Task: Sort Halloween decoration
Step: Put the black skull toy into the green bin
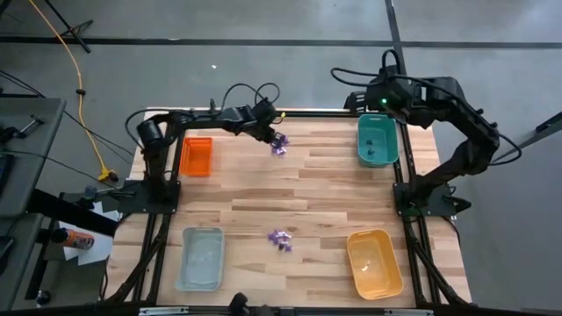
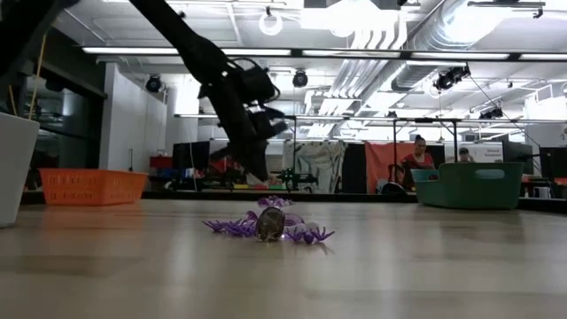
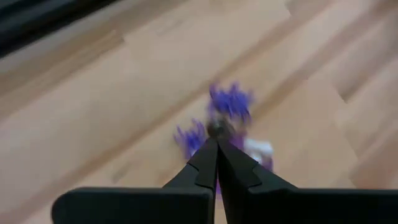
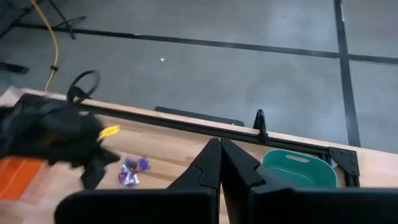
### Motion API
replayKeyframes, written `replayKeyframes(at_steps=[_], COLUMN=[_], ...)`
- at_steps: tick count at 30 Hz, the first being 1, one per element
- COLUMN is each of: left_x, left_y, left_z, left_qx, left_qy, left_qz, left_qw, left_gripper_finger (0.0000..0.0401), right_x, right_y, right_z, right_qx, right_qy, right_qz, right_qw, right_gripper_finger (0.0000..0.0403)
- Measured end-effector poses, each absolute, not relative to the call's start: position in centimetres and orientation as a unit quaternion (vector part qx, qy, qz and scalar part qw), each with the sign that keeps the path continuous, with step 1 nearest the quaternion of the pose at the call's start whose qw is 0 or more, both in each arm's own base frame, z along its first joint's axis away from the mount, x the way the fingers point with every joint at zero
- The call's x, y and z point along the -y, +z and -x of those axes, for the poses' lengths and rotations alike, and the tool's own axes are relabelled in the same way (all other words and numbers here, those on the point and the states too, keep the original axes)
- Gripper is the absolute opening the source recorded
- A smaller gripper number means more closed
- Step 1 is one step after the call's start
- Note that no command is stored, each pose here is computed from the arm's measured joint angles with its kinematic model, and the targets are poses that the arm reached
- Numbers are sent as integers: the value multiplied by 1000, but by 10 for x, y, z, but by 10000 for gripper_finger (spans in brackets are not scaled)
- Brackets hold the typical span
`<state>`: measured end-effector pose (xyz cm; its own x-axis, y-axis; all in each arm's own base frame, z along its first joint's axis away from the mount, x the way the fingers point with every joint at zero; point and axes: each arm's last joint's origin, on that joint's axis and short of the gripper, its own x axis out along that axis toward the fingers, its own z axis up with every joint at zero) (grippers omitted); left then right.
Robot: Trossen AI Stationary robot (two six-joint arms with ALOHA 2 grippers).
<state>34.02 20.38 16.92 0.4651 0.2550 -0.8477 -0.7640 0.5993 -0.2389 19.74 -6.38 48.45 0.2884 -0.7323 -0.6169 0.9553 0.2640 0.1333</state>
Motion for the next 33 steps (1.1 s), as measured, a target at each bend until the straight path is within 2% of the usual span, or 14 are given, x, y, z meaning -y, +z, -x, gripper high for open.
replayKeyframes(at_steps=[12,33], left_x=[-218,-207], left_y=[136,133], left_z=[-358,-368], left_qx=[-450,-442], left_qy=[332,356], left_qz=[331,305], left_qw=[760,765], left_gripper_finger=[0,0], right_x=[59,59], right_y=[479,479], right_z=[-210,-210], right_qx=[-250,-262], right_qy=[-537,-531], right_qz=[-228,-211], right_qw=[773,778], right_gripper_finger=[0,0])
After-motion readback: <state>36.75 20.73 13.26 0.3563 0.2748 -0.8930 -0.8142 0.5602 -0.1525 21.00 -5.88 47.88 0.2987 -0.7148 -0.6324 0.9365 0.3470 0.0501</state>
